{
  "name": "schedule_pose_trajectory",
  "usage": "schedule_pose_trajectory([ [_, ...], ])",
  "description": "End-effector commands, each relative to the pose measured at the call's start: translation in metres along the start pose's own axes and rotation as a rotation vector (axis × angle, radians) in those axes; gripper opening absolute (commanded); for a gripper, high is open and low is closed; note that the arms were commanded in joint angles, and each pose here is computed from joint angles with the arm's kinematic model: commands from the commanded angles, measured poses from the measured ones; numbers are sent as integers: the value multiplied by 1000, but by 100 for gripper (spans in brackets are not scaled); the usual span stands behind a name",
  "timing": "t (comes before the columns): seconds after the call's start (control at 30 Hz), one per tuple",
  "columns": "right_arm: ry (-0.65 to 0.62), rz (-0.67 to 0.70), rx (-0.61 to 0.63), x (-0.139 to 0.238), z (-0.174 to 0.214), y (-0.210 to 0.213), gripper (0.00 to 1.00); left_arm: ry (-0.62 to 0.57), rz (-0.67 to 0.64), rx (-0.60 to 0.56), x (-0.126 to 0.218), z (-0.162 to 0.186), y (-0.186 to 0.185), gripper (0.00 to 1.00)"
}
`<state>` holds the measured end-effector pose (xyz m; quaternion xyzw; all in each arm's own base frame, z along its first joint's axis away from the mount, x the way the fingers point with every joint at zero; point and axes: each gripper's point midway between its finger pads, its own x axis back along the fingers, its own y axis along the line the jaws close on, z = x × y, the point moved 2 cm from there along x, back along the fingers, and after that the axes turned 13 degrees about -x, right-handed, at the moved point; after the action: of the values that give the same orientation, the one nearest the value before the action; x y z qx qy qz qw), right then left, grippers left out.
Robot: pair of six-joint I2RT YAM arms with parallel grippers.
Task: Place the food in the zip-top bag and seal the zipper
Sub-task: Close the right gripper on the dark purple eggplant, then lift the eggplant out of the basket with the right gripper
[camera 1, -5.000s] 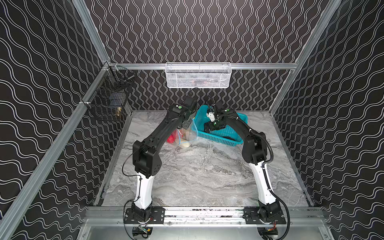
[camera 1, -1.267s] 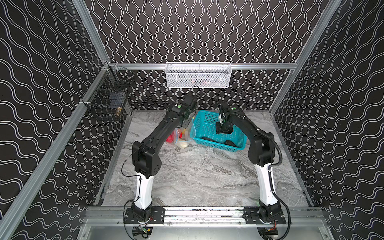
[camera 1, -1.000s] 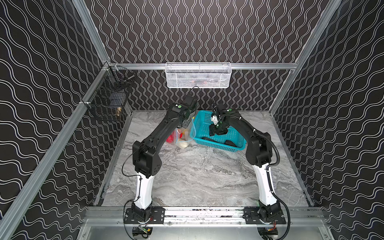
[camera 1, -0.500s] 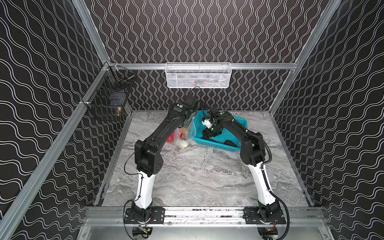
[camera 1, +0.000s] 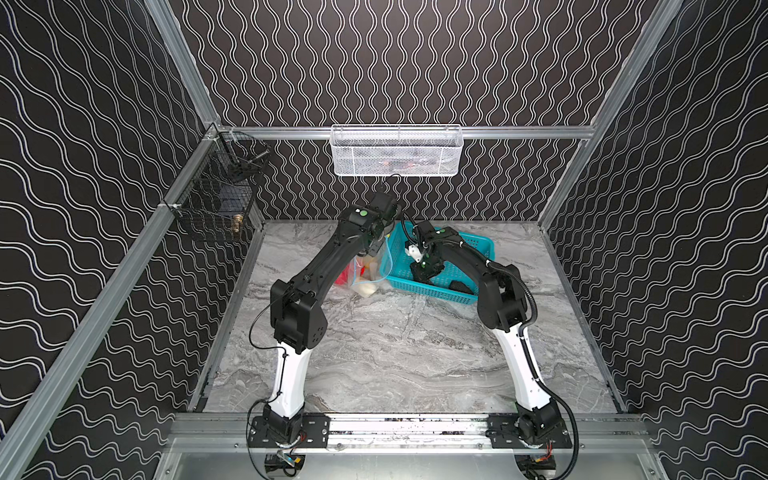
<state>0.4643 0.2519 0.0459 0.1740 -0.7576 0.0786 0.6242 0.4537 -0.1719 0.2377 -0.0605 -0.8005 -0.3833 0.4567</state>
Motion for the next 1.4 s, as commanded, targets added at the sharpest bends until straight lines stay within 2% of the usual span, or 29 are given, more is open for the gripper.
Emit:
schedule_pose_trajectory([
  [0.0,-56,19,-55,13,-11,-4,34,0,-7,10,2,1,2,0],
  [0.1,-135,-14,-117,33,-25,-4,33,1,-3,11,1,1,1,0],
  [0.33,-311,-217,-234,77,-52,15,32,-2,2,18,3,1,1,0],
  [0.53,-414,-293,-316,96,-70,22,31,4,-8,29,5,2,4,0],
  [0.6,-454,-309,-362,103,-75,8,31,5,-4,32,5,3,4,0],
  [0.83,-591,-378,-458,132,-80,8,32,-8,62,44,11,4,-4,0],
  [1.0,-694,-423,-522,153,-75,5,33,23,54,34,4,7,-4,0],
  [1.17,-744,-415,-593,162,-71,-2,32,91,122,102,-18,18,4,0],
  [1.3,-797,-416,-618,170,-68,-6,32,98,135,135,-22,21,11,0],
  [1.37,-840,-430,-619,188,-68,-5,32,93,141,137,-21,20,11,0],
])
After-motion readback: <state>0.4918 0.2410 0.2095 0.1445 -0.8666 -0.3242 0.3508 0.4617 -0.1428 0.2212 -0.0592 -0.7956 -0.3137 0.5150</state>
